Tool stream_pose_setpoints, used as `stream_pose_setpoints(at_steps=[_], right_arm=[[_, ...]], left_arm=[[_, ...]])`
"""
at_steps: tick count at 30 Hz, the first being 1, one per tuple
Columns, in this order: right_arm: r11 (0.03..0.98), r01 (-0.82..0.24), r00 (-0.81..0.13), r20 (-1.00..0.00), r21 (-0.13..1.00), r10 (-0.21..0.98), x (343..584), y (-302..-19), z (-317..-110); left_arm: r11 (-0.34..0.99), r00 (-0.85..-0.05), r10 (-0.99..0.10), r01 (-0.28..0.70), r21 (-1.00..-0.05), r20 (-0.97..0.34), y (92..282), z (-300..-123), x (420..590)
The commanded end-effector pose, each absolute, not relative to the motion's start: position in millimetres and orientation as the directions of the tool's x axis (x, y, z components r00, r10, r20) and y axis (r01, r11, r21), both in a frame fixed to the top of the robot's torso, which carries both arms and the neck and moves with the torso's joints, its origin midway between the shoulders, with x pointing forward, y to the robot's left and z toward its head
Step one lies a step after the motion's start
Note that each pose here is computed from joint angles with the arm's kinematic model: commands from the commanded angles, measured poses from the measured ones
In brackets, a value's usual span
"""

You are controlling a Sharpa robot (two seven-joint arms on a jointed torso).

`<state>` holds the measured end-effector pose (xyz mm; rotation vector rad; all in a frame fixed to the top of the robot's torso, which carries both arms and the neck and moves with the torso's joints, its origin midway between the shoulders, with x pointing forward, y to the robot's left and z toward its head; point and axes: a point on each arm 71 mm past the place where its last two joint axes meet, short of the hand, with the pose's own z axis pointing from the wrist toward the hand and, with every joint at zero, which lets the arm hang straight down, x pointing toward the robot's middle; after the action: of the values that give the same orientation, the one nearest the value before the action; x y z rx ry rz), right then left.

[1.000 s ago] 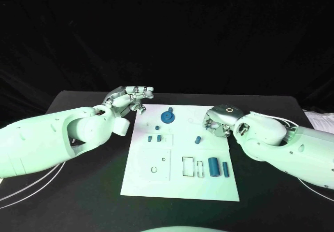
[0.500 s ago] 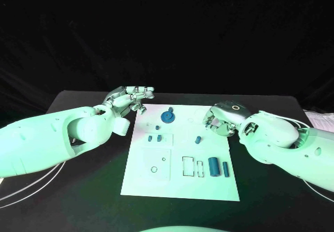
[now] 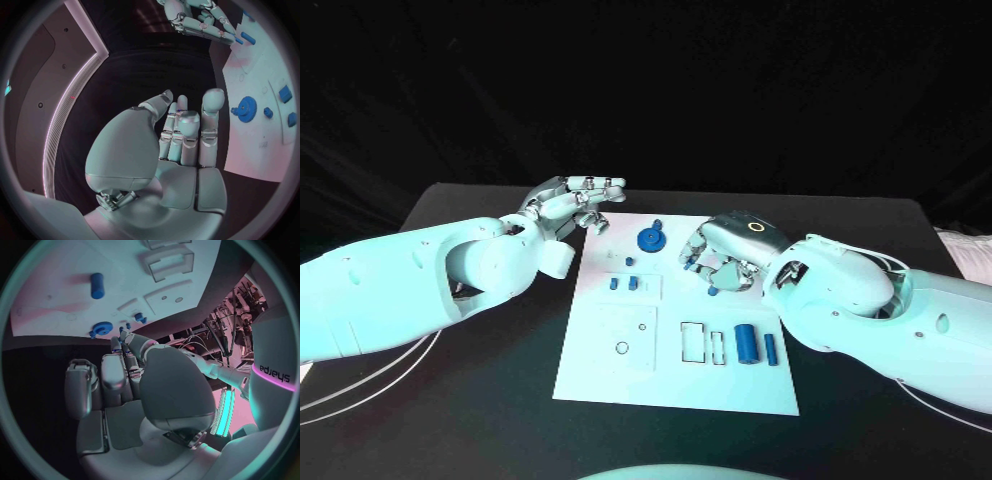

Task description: Assemble the parts on the task board

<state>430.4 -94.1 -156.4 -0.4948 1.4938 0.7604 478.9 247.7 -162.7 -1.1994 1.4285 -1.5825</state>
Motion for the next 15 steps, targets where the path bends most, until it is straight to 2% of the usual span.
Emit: stream_pose_setpoints(at_steps=[1, 6, 15], right_arm=[[0.64, -0.742, -0.122, -0.979, 0.199, 0.163, 422.1, -79.9, -159.1], [0.603, -0.761, -0.179, -0.971, 0.239, 0.159, 411.8, -61.3, -170.5], [0.587, -0.764, -0.239, -0.963, 0.268, 0.128, 407.7, -46.3, -191.7]], left_arm=[[-0.177, -0.372, -0.907, -0.089, -0.98, 0.198, 241.5, -161.0, 477.2], [-0.183, -0.387, -0.899, -0.093, -0.979, 0.205, 235.7, -160.0, 474.6], [-0.187, -0.396, -0.894, -0.094, -0.978, 0.209, 232.2, -159.0, 472.2]])
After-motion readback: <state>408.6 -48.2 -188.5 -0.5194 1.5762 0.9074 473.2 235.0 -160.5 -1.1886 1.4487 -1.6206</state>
